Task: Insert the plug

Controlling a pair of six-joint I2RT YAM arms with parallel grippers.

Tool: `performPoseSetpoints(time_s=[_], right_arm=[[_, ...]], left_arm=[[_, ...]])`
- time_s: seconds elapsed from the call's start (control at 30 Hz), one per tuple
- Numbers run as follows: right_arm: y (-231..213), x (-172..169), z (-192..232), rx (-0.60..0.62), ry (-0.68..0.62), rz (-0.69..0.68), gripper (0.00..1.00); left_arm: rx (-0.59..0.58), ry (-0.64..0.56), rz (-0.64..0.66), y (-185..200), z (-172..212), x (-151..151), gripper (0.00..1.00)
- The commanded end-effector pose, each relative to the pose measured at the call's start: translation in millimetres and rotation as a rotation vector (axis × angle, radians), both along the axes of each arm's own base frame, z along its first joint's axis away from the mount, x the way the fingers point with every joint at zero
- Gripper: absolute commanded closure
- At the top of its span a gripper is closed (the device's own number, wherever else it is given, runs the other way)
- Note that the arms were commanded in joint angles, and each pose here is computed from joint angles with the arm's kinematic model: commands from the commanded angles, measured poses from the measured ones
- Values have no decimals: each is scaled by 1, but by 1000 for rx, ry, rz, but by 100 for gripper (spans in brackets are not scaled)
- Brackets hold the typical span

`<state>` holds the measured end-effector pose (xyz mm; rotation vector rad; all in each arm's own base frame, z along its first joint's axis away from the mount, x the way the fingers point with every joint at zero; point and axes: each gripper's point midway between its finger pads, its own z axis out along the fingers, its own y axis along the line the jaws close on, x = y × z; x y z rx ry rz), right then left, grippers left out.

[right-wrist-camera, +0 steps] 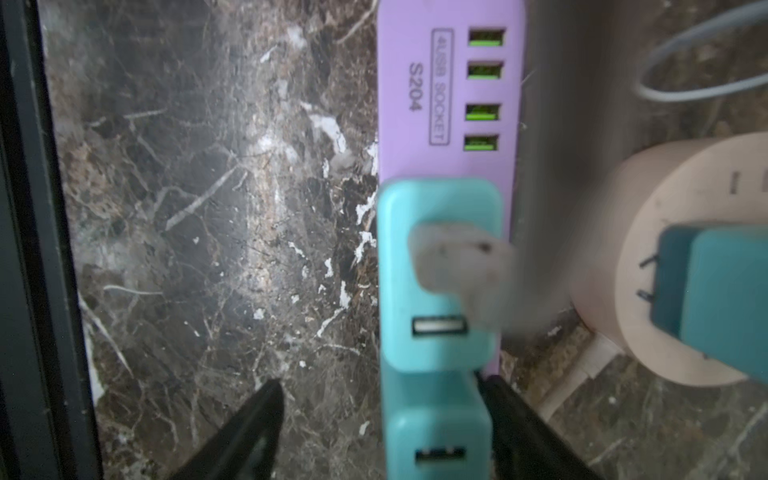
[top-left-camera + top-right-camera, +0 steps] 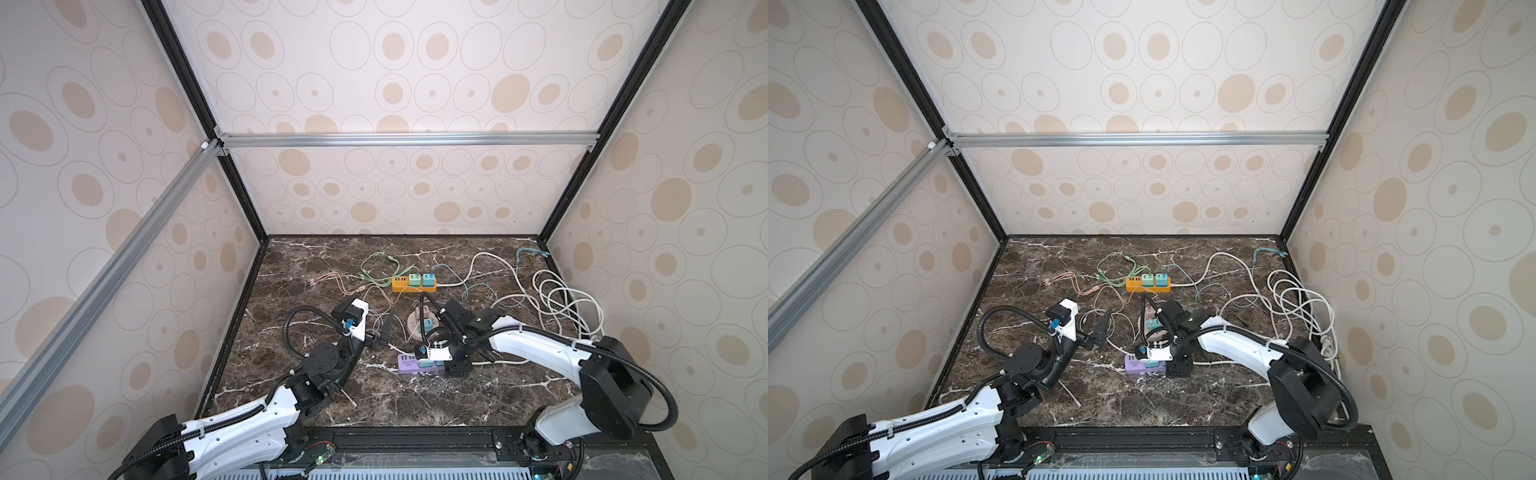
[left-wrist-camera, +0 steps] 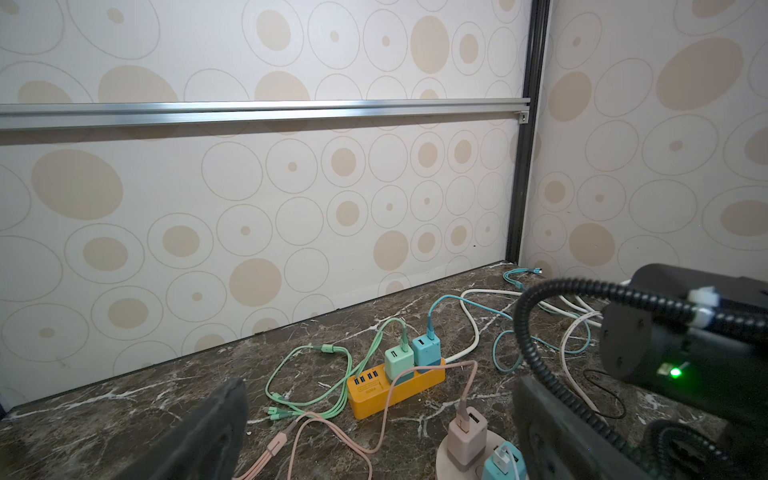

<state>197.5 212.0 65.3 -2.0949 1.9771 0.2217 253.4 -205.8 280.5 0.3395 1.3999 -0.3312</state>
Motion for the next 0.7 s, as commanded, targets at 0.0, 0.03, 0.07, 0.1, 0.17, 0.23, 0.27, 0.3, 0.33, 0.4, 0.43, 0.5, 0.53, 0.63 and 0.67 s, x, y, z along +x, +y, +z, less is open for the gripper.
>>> performPoseSetpoints(time_s=[0.0, 0.03, 0.07, 0.1, 0.17, 0.23, 0.27, 0.3, 0.33, 0.4, 0.43, 0.5, 0.53, 0.63, 0.67], right_arm=[[-1, 1, 27, 112, -30, -110, 0], [-3, 4, 33, 137, -42, -160, 0], [-5, 9, 41, 171, -60, -225, 0], [-8, 16, 48, 208, -86, -308, 0], [-14, 29, 60, 293, -135, -464, 0], [-19, 43, 72, 419, -171, -632, 0], [-27, 55, 76, 491, -199, -771, 0], [-39, 66, 80, 547, -224, -910, 0], [-52, 74, 81, 606, -220, -1065, 0], [-75, 82, 81, 682, -197, -1275, 0], [-89, 85, 78, 716, -186, -1409, 0], [-115, 83, 63, 737, -91, -1660, 0], [-128, 77, 53, 722, -23, -1809, 2], [-132, 58, 24, 656, 196, -2064, 7], [-123, 55, 19, 654, 283, -2081, 7]], left_arm=[[-50, -44, 1, 0, 25, 2, 2], [-51, -45, -2, 0, 26, 2, 1], [-50, -44, 2, 0, 25, 3, 1], [-50, -46, 1, 0, 26, 3, 2], [-53, -48, 0, -1, 26, 3, 2], [-53, -52, 7, 1, 26, 4, 2], [-56, -53, 11, 1, 27, 5, 2], [-59, -53, 21, 3, 27, 6, 2], [-65, -53, 32, 5, 27, 7, 2], [-79, -52, 65, 11, 28, 9, 2], [-87, -51, 88, 16, 28, 10, 2], [-100, -47, 132, 25, 27, 12, 2], [-105, -44, 153, 29, 26, 13, 2], [-125, -31, 192, 39, 22, 13, 2], [-132, -29, 197, 42, 21, 13, 2]])
